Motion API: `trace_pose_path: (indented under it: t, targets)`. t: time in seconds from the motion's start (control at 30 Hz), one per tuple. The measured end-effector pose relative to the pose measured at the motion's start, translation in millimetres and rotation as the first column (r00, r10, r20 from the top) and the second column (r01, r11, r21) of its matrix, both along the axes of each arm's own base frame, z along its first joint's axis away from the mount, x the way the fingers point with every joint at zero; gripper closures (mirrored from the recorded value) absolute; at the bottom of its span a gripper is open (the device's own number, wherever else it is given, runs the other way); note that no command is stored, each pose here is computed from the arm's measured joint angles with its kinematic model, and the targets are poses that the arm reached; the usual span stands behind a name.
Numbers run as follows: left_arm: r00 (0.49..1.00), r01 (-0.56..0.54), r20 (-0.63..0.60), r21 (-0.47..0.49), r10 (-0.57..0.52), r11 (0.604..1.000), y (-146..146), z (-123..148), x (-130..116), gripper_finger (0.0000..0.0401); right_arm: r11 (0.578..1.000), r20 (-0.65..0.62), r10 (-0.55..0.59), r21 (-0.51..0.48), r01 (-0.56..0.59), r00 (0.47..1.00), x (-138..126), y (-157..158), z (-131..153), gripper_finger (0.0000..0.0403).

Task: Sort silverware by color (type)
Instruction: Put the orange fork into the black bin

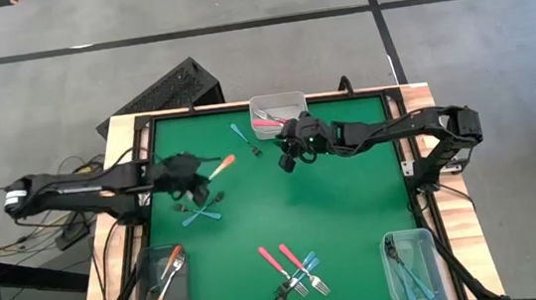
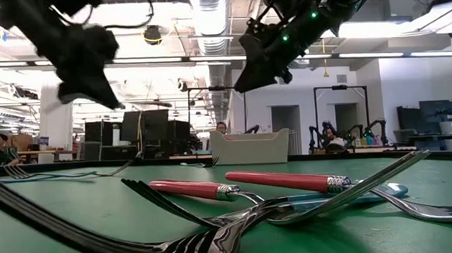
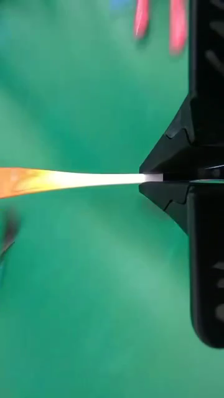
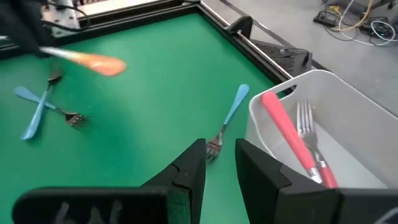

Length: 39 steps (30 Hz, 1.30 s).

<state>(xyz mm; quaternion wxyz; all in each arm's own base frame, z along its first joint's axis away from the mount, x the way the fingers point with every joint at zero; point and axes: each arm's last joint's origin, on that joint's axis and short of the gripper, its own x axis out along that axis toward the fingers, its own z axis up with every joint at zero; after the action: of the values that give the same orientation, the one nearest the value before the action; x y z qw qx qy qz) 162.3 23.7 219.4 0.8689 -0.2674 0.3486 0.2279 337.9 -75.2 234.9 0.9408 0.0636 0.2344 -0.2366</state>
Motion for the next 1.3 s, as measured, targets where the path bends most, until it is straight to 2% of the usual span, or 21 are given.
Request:
trace_pose_path:
  t: [0.07, 0.17, 0.43, 0.5, 0.57, 0.67, 0.77, 0.87, 0.97, 1.13, 1.3]
  targets:
    - [0.999, 0.023, 0.033, -0.102, -0.019, 0.995, -12.7, 4.0, -6.2, 0.04, 1.0, -0.003, 0.011, 0.001, -0.011, 1.0, 0.6, 3.7, -0.3, 0.0291]
    - [0.994, 0.092, 0.071, -0.18, -0.08, 0.979, -35.7, 9.7, -16.4, 0.04, 1.0, 0.008, 0.019, 0.011, -0.019, 1.0, 1.9, 8.4, 0.2, 0.0292]
    - [0.959, 0.158, 0.26, -0.152, -0.114, 0.976, -91.8, 23.0, -47.3, 0.0401, 0.998, 0.051, 0.025, 0.047, -0.028, 0.998, 4.8, 19.2, 2.1, 0.0292]
    - [0.946, 0.256, 0.241, -0.135, -0.219, 0.957, -104.7, 20.8, -55.2, 0.0401, 0.998, 0.054, 0.035, 0.051, -0.038, 0.998, 5.5, 23.4, 2.3, 0.0292]
    - [0.932, 0.343, 0.159, -0.104, -0.325, 0.933, -111.7, 14.2, -63.9, 0.0401, 0.997, 0.055, 0.047, 0.05, -0.05, 0.997, 6.2, 27.4, 2.3, 0.0292]
    - [0.919, 0.392, 0.068, -0.072, -0.387, 0.917, -113.9, 7.2, -70.5, 0.0401, 0.996, 0.073, 0.058, 0.06, -0.063, 0.996, 7.5, 34.2, 3.5, 0.0292]
    - [0.902, 0.432, 0.044, -0.113, -0.429, 0.895, -116.3, 8.0, -69.3, 0.0401, 0.994, 0.091, 0.062, 0.089, -0.071, 0.994, 8.6, 42.3, 3.8, 0.0292]
    - [0.942, 0.334, 0.051, -0.231, -0.331, 0.914, -116.1, 15.5, -66.8, 0.0401, 0.99, 0.102, 0.073, 0.115, -0.085, 0.992, 9.3, 51.9, 3.7, 0.0292]
    - [0.979, 0.201, 0.09, -0.253, -0.184, 0.947, -114.3, 20.8, -65.1, 0.0401, 0.989, 0.107, 0.089, 0.112, -0.101, 0.99, 9.9, 60.1, 4.2, 0.0292]
    - [0.976, 0.146, 0.179, -0.118, -0.124, 0.982, -112.5, 24.4, -64.2, 0.0401, 0.979, 0.249, 0.144, 0.107, -0.175, 0.958, 15.6, 67.2, 16.8, 0.029]
    - [0.968, 0.056, 0.238, 0.124, -0.085, 0.991, -110.3, 22.4, -56.2, 0.0401, 0.957, 0.411, 0.173, 0.144, -0.251, 0.895, 19.5, 73.3, 30.7, 0.0265]
